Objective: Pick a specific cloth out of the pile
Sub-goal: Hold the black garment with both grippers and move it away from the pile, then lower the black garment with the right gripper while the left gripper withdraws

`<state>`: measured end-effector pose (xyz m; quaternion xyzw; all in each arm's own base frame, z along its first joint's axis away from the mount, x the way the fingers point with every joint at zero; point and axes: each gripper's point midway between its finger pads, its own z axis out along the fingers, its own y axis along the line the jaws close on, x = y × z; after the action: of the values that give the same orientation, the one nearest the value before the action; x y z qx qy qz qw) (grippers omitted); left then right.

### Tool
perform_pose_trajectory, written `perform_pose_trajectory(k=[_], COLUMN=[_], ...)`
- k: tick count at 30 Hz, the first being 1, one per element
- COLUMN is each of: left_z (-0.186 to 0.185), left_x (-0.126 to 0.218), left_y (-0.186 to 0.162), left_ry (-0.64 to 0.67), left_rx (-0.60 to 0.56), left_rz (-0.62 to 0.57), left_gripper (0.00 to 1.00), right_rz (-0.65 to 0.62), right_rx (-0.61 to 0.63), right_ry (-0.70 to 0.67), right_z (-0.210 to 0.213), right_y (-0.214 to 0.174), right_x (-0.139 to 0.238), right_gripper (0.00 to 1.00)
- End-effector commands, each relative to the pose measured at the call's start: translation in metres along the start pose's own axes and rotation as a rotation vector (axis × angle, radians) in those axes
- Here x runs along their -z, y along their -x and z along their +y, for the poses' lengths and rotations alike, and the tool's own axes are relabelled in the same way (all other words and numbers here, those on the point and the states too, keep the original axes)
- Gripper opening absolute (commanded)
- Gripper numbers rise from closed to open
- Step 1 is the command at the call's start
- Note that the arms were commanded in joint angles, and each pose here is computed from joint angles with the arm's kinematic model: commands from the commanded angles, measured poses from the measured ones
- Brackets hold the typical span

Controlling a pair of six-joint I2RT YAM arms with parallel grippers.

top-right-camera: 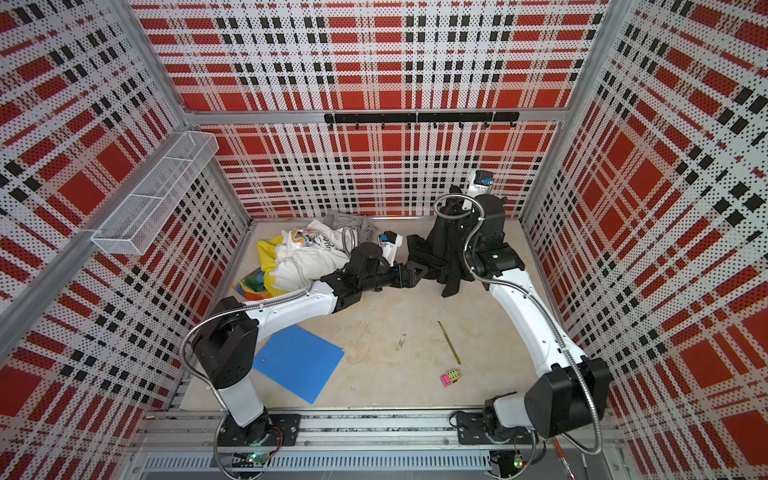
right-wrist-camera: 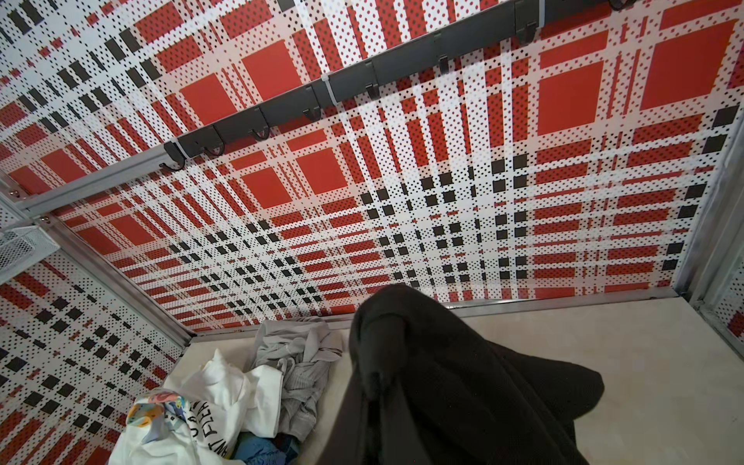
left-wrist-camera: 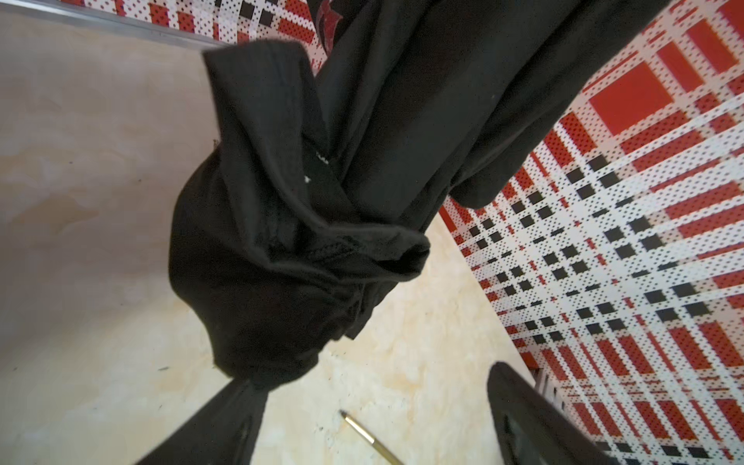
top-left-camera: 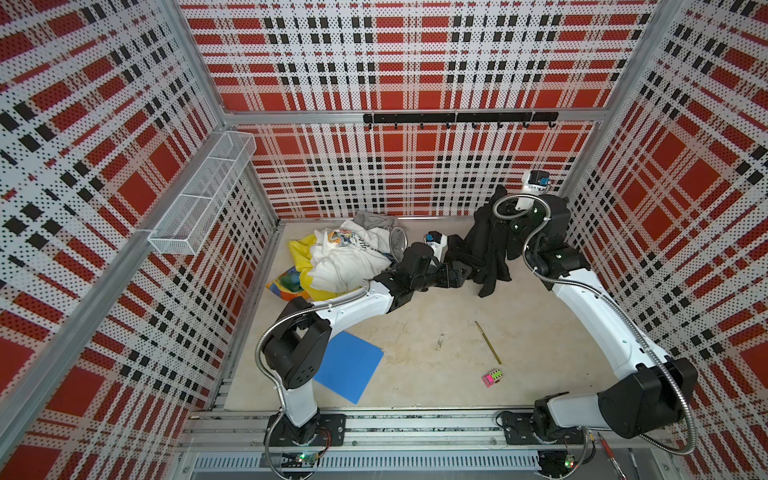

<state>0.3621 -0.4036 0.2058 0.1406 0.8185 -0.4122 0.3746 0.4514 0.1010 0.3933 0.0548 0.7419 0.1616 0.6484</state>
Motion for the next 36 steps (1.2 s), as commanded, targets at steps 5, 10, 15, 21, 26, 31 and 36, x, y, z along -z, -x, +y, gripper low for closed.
perform_pose_trajectory(k=[5,10,15,21,26,31,36], left_z=[-0.001,0.011,0.032,0.045,0.043,0.037,0.042], left_x=[0.060,0.102,0.150,0.184,0.196,0.198,0.194], left_y=[0.001,-0.006,0.006,0.002,-0.001,-0.004,-0.011], left_ry=[0.070,0.106,0.128,0.149,0.125,0.090,0.090], left_rx=[-0.136,-0.151,-0.083,-0.074,-0.083,-0.105,-0.093], left_rz=[0.002,-0.021,-0.184,-0.289,-0.300,-0.300,-0.288], left_gripper=[0.99,0.99,0.99,0.99,0.99,0.99,0.99], right_rz=[-0.054,-0.092,-0.131,-0.161,-0.132,-0.064,0.038], right_rx=[-0.029,-0.030,-0.003,-0.034,-0.078,-0.060,-0.087], right_ry=[-0.074,-0.175,-0.252,-0.160,-0.017,0.140,0.081], right_z=[-0.038,-0.069,-0.084,-0.066,-0.039,0.000,-0.012], right_y=[-0.004,0.002,0.018,0.033,0.015,-0.014,-0.063], right_x=[0.011,0.028,0.045,0.047,0.034,0.019,0.003], right_gripper=[0.01,0.01,0.01,0.02,0.02,0.02,0.03])
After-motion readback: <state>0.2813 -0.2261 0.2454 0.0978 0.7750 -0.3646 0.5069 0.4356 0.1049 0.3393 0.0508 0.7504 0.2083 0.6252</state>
